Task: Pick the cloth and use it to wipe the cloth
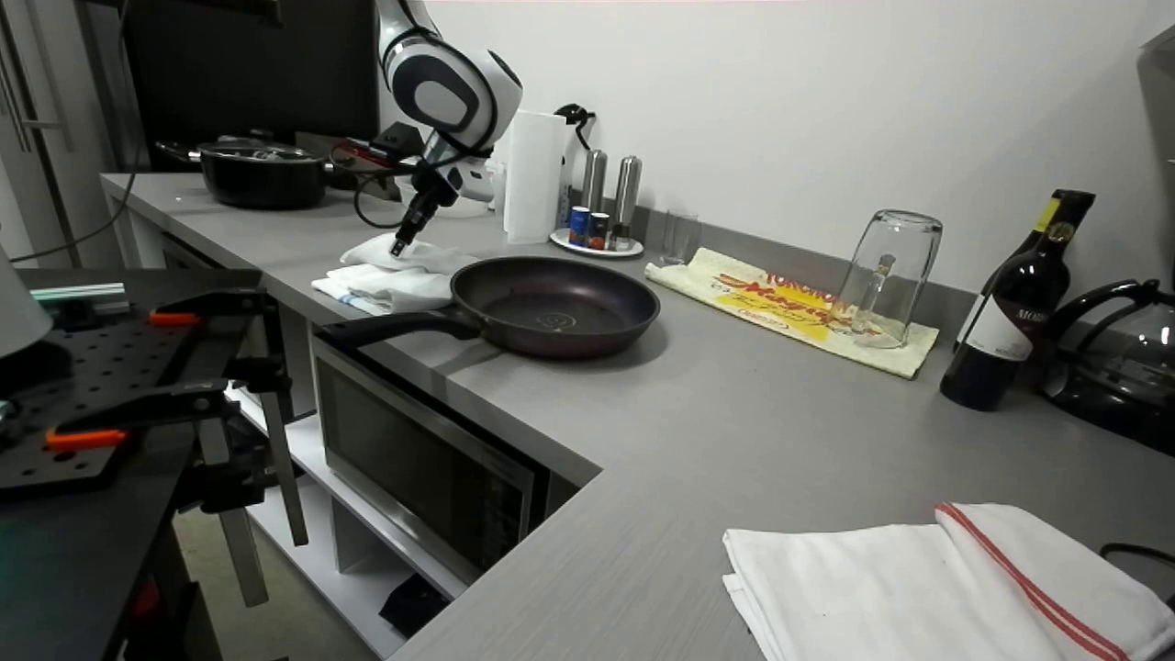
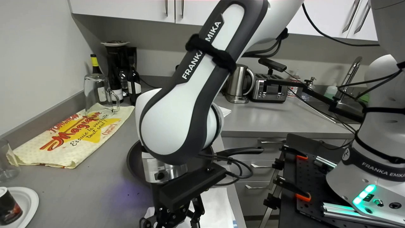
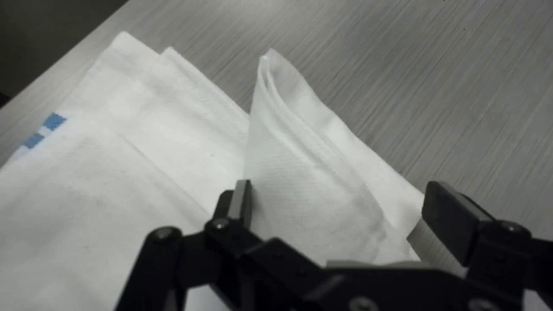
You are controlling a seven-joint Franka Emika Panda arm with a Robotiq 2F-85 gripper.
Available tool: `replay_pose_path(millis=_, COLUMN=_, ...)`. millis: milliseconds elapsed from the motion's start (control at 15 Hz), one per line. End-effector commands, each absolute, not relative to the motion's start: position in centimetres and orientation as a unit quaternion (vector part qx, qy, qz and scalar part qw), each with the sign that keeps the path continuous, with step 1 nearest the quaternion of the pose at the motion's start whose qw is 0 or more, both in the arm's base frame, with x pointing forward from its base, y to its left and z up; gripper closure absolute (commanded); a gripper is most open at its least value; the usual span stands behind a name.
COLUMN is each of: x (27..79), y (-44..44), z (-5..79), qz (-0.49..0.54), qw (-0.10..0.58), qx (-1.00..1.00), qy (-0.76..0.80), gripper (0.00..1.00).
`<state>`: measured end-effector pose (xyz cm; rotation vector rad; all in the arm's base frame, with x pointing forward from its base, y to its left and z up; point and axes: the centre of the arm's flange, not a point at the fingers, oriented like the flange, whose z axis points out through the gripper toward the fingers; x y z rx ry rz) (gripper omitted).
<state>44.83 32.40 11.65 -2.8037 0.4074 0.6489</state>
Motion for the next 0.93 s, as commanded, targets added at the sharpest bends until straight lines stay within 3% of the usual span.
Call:
replay_pose_path(millis=0, x=44.7, y=32.3, z=12.7, qz=0.222, qw=0.087, qx=-0.963, qy=0.124, gripper=0.0)
replay_pose_path(millis=867, x=45.2, y=33.6, z=11.6, qz=0.135, qw=0.08, qx=-0.986, qy=0.056, gripper=0.0)
